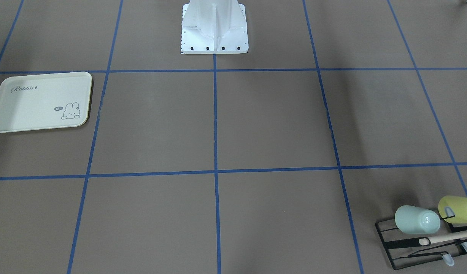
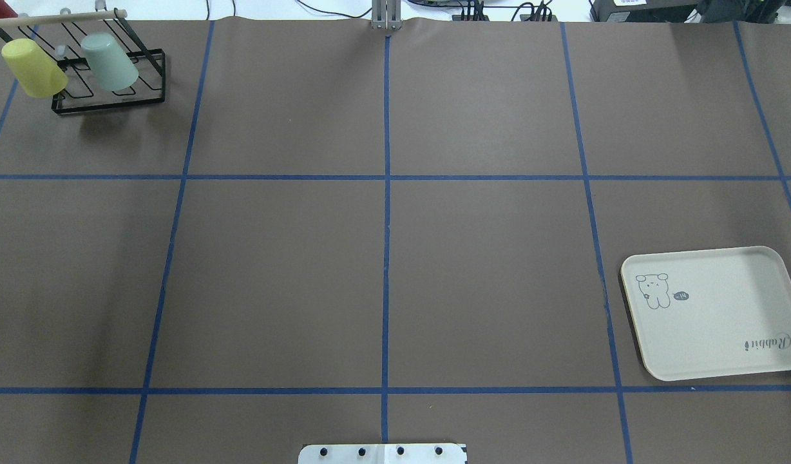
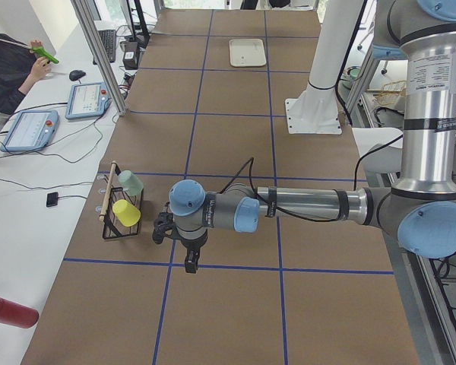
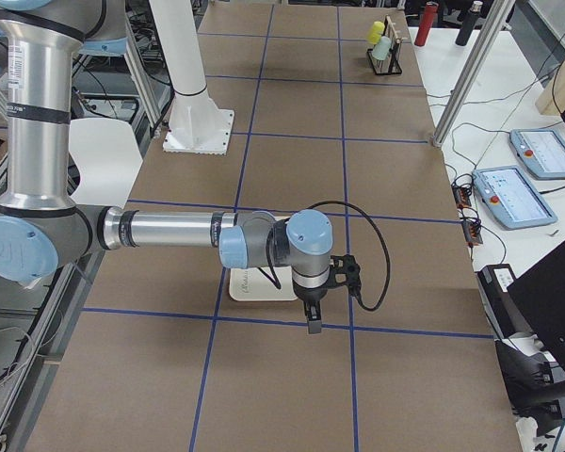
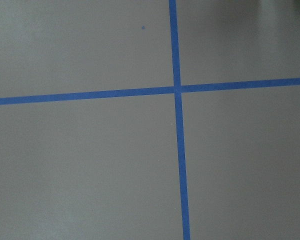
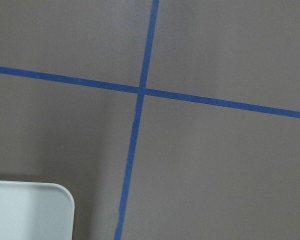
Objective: Left arm grabs green cup and hands to right arm on tray
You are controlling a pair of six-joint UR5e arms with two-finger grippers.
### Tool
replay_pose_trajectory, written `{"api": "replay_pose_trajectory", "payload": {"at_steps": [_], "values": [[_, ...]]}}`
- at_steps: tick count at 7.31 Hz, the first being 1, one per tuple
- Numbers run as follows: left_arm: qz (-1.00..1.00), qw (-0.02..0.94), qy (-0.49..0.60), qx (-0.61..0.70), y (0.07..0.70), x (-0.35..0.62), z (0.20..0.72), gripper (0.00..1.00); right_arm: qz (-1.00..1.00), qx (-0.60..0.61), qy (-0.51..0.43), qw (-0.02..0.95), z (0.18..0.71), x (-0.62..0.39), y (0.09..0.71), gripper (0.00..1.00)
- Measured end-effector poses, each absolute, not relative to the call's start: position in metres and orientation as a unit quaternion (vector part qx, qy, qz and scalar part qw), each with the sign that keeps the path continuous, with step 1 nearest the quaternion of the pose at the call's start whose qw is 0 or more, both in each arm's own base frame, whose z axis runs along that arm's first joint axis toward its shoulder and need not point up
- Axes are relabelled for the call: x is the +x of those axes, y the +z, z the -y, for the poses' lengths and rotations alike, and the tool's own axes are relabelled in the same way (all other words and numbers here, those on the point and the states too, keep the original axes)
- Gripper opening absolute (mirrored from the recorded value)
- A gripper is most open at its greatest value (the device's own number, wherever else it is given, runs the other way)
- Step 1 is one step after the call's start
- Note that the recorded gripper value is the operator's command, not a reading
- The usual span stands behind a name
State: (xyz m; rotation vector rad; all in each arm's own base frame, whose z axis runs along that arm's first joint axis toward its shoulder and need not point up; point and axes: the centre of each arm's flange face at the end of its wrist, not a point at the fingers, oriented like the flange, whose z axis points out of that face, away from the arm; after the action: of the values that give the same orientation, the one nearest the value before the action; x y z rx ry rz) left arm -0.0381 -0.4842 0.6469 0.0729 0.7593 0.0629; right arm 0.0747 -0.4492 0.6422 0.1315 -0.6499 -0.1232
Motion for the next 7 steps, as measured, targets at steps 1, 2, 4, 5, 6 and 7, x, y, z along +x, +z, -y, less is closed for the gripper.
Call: {"api": "replay_pose_trajectory", "payload": {"at_steps": [1,2,4,5,6,7], "values": [[-0.371,0.927,0.033,0.04,0.645,-0.038,0.484,1.0,0.315,0.065,-0.066,0.944,0.447,0.076,0.645,0.99],[-0.371,0.927,0.036,0.044,0.641,-0.038,0.484,1.0,0.319,0.063,-0.068,0.943,0.444,0.076,0.649,0.99],[-0.37,0.927,0.039,0.049,0.638,-0.038,0.482,1.0,0.329,0.063,-0.071,0.939,0.438,0.074,0.651,0.99],[-0.37,0.927,0.04,0.052,0.635,-0.037,0.484,1.0,0.339,0.066,-0.072,0.936,0.44,0.072,0.648,0.99],[-0.369,0.926,0.045,0.067,0.628,-0.037,0.488,1.0,0.346,0.077,-0.075,0.932,0.445,0.071,0.641,0.99],[-0.367,0.923,0.057,0.097,0.62,-0.036,0.496,1.0,0.348,0.1,-0.082,0.929,0.452,0.07,0.632,0.99]]}}
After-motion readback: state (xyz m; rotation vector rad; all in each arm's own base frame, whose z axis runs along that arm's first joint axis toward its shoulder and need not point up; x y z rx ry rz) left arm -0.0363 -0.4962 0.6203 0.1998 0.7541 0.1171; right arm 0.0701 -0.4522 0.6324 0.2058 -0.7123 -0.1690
